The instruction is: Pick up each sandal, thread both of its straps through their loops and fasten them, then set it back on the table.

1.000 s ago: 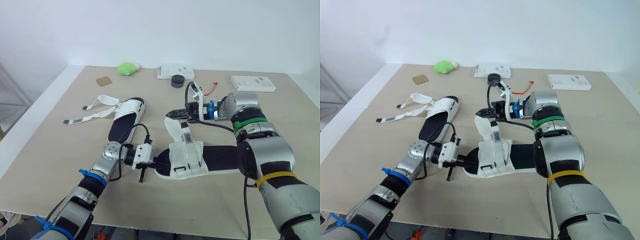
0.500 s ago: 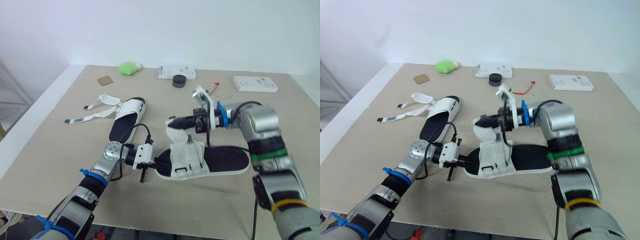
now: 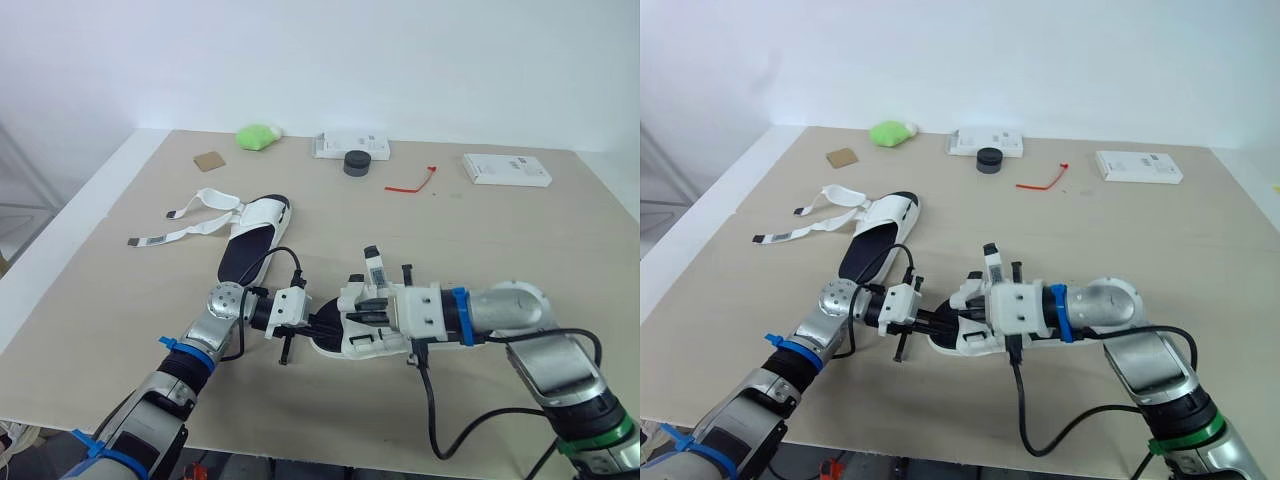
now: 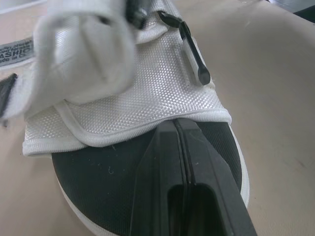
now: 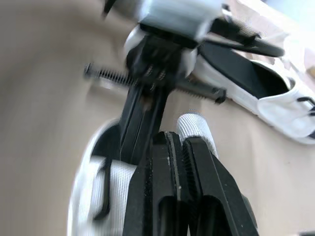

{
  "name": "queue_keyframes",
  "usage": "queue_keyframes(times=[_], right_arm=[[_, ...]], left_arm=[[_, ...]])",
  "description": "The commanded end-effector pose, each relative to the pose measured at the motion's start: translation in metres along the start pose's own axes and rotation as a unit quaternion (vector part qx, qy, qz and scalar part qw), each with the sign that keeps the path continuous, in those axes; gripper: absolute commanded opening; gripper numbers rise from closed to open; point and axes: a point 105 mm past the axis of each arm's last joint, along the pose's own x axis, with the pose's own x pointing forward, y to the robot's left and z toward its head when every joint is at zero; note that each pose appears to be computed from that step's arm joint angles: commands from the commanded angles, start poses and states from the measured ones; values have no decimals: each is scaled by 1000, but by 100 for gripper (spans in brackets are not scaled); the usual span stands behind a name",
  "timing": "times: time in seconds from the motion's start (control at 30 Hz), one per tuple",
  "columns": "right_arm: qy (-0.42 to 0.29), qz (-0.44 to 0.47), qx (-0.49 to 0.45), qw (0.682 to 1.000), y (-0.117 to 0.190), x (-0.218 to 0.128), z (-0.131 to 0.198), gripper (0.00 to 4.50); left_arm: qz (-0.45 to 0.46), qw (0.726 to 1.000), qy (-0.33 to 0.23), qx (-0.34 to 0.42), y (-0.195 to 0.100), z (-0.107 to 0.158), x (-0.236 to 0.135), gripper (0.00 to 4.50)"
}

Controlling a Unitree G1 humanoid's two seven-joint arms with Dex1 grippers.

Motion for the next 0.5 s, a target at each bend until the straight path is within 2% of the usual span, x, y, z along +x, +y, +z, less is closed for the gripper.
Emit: queue_keyframes(times=[0.03,0.3,0.4,0.47,0.5], right_arm=[[24,25,-70,997,12,-7,-5,3],[95,152,43,983,40,-25,-21,3],[115,158,110,974,31,-23,-26,102],[114,170,137,969,28,-24,-23,203],[115,169,154,967,26,-25,-22,237]], left_arm=[[-63,983,115,-130,-51,-66,-7,0],[-71,982,118,-130,-52,-67,-8,0],[-75,982,119,-128,-51,-68,-5,0],[-76,982,120,-128,-51,-68,-4,0],[-76,982,120,-128,-51,-68,-4,0]])
